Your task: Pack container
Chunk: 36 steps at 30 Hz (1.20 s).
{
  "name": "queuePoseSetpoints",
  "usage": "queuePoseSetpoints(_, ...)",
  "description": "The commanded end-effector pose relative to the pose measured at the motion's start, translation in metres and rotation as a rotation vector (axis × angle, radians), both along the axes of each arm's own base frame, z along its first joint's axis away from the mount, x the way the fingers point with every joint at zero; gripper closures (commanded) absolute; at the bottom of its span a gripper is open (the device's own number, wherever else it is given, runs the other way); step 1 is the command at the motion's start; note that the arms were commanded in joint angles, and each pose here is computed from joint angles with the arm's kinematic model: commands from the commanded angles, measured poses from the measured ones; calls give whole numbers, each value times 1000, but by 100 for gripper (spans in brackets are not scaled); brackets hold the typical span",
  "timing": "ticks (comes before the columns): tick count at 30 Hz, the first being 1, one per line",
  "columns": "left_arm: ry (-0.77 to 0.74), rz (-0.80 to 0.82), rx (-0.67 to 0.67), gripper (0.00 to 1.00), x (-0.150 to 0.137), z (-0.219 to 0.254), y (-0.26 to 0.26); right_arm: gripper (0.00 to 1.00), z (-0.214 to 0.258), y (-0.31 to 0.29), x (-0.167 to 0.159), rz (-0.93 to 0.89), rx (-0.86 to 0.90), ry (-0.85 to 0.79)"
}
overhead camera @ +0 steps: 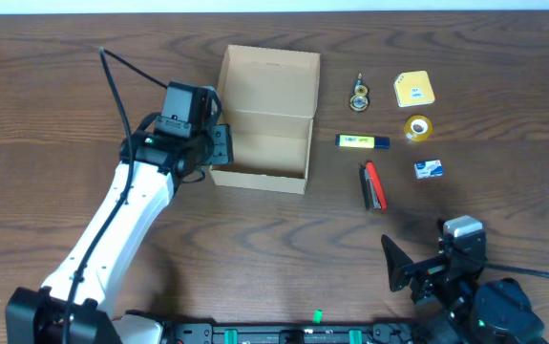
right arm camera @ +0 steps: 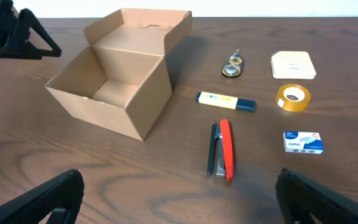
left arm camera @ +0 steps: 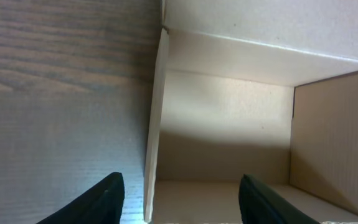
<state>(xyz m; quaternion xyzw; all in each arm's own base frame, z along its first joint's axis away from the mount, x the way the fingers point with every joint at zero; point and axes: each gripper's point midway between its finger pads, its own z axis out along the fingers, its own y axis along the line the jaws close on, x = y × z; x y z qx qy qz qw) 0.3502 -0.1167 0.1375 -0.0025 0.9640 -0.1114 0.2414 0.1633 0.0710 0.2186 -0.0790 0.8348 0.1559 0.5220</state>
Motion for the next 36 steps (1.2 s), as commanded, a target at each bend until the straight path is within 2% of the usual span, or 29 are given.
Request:
queuePoseSetpoints(1,3,-2,15,37,0,0,4,1,4,1,-1,10,-4,-9)
queuePoseSetpoints(7,45,-6,17,30,2,-15,2,1,4,1,-1,10,-4,-9)
queuePoseSetpoints(15,92,-10,21,31,5,-36,-1,1,4,1,-1,10,-4,-9)
queuePoseSetpoints(21,145,-37,-40,38,2,-49,-14,1,4,1,-1,10,-4,-9)
queuePoseSetpoints(33,175,-7,-96,38,0,-50,-21,1,4,1,-1,10,-4,-9)
queuePoseSetpoints(36,173,-7,-96,34,0,-50,-20,1,4,1,-1,10,-4,-9)
